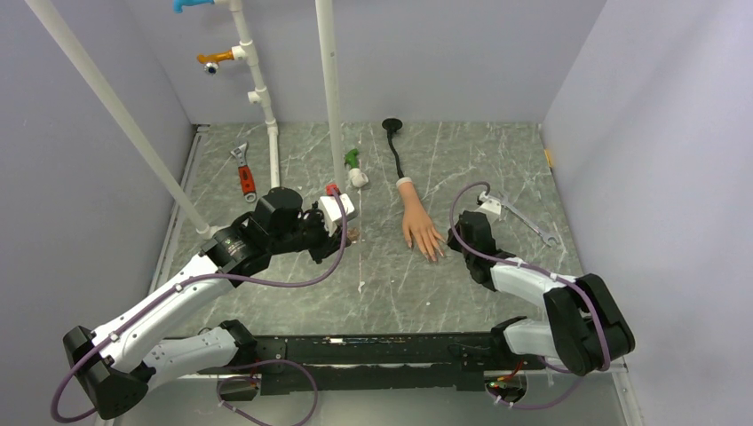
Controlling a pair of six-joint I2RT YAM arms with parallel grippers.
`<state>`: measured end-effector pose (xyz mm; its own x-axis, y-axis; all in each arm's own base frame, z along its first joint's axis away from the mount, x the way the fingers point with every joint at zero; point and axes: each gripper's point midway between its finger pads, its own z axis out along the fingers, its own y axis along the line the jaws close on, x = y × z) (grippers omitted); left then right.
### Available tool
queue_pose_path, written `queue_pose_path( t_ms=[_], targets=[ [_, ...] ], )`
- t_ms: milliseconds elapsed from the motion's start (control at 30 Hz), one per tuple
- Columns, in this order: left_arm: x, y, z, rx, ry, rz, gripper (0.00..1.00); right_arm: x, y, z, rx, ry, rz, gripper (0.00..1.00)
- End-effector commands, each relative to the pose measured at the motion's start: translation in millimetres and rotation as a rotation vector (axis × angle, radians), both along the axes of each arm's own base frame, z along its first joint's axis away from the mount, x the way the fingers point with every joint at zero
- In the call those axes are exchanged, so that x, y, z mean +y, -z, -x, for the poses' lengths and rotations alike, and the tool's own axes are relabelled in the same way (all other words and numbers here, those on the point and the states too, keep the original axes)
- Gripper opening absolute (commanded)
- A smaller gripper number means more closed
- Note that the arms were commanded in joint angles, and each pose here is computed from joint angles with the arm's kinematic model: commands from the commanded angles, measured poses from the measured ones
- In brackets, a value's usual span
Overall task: Paint the nails
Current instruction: Paint the nail polish on the nail.
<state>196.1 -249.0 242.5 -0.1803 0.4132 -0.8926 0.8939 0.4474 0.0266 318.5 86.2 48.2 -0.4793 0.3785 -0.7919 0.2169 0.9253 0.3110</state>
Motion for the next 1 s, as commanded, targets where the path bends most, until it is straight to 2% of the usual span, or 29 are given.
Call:
queue_pose_path(
  t_ms=[0,633,967],
  targets=[
    [-5.2,-25.7,-4.2,-0.057,0.004,0.046,0.0,-5.1,-3.5,1.0,-0.017,0.014,0.011,0.0],
    [-6.8,-23.8,-4.1,-0.053,0.008,0.04,0.0,-7.5,-1.1,8.3,-0.004,0.026,-0.002,0.0],
    [-6.7,-23.5,-3.5,-0.055,0.008,0.037,0.0,-3.8,-6.8,-0.4,-0.031,0.017,-0.004,0.0]
  ],
)
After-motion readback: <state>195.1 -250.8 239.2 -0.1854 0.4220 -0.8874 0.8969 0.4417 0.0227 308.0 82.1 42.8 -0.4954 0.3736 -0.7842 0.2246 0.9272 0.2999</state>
